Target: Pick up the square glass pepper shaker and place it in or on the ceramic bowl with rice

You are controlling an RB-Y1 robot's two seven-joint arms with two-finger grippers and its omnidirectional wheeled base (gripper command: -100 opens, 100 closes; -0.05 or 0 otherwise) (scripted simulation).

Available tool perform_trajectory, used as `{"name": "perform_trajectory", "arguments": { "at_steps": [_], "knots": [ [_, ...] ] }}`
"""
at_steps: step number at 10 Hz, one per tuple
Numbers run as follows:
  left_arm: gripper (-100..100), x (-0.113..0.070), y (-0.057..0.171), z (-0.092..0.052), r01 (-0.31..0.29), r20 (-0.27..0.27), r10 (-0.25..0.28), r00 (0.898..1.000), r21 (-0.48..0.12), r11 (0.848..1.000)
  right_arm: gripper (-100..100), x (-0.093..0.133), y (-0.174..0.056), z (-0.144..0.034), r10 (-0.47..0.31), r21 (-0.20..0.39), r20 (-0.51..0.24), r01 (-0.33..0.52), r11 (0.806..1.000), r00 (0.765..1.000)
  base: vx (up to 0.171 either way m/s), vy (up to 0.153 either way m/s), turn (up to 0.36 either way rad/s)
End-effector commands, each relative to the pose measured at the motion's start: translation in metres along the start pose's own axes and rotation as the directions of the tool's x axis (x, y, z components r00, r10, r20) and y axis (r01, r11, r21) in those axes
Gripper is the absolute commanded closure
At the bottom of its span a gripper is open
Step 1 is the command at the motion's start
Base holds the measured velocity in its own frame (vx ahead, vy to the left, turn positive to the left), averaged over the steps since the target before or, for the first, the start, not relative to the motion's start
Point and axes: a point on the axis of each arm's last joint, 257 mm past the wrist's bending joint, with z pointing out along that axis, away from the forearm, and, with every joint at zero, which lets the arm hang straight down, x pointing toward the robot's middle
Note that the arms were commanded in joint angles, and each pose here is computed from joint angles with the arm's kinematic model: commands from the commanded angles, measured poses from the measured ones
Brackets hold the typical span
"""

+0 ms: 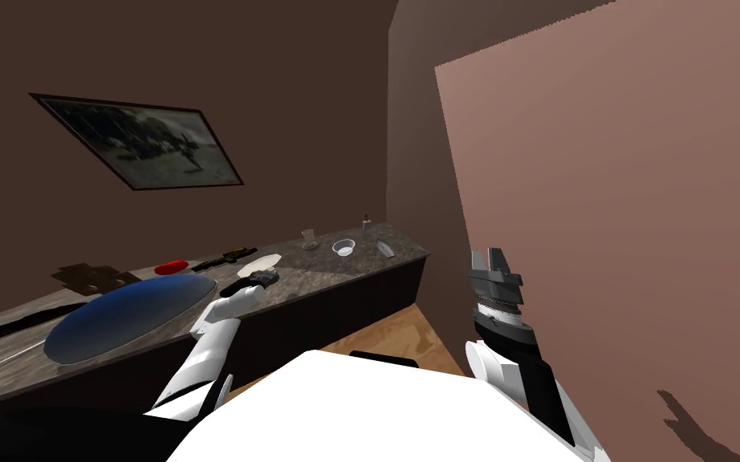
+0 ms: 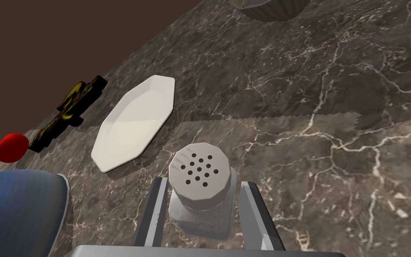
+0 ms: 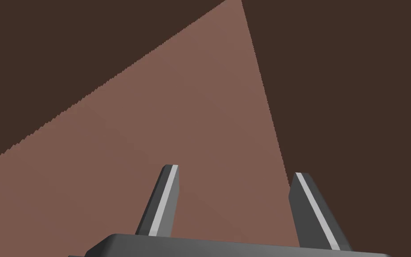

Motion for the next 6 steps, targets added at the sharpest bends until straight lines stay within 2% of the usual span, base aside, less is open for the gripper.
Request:
{"name": "perform_trajectory", "arguments": {
  "at_steps": [1,2,3,4,5,6],
  "knots": [
    [100,-0.005,-0.033,0.005,0.025,0.028,-0.026,0.999,0.045,0.999,0,0.000,0.000,0.000,0.000,0.000,0.000,0.000,1.000,1.000,-0.016,-0.008,-0.193],
    [100,-0.007,-0.033,0.005,0.026,0.032,-0.027,0.999,0.044,0.999,0,0.000,0.000,0.000,0.000,0.000,0.000,0.000,1.000,1.000,-0.009,0.001,-0.108],
    [100,-0.003,-0.062,0.007,0.046,0.037,-0.049,0.998,0.087,0.995,0,0.000,0.000,0.000,0.000,0.000,0.000,0.000,1.000,1.000,-0.011,0.000,-0.190],
    [100,-0.013,-0.059,0.008,0.049,0.055,-0.054,0.997,0.082,0.995,0,0.000,0.000,0.000,0.000,0.000,0.000,0.000,1.000,1.000,-0.006,0.012,-0.129],
    [100,-0.009,-0.088,0.008,0.071,0.057,-0.079,0.995,0.125,0.990,0,0.000,0.000,0.000,0.000,0.000,0.000,0.000,1.000,1.000,-0.007,0.010,-0.225],
    [100,-0.018,-0.085,0.010,0.075,0.075,-0.085,0.994,0.120,0.990,0,0.000,0.000,0.000,0.000,0.000,0.000,0.000,1.000,1.000,-0.003,0.018,-0.119]
  ]
}}
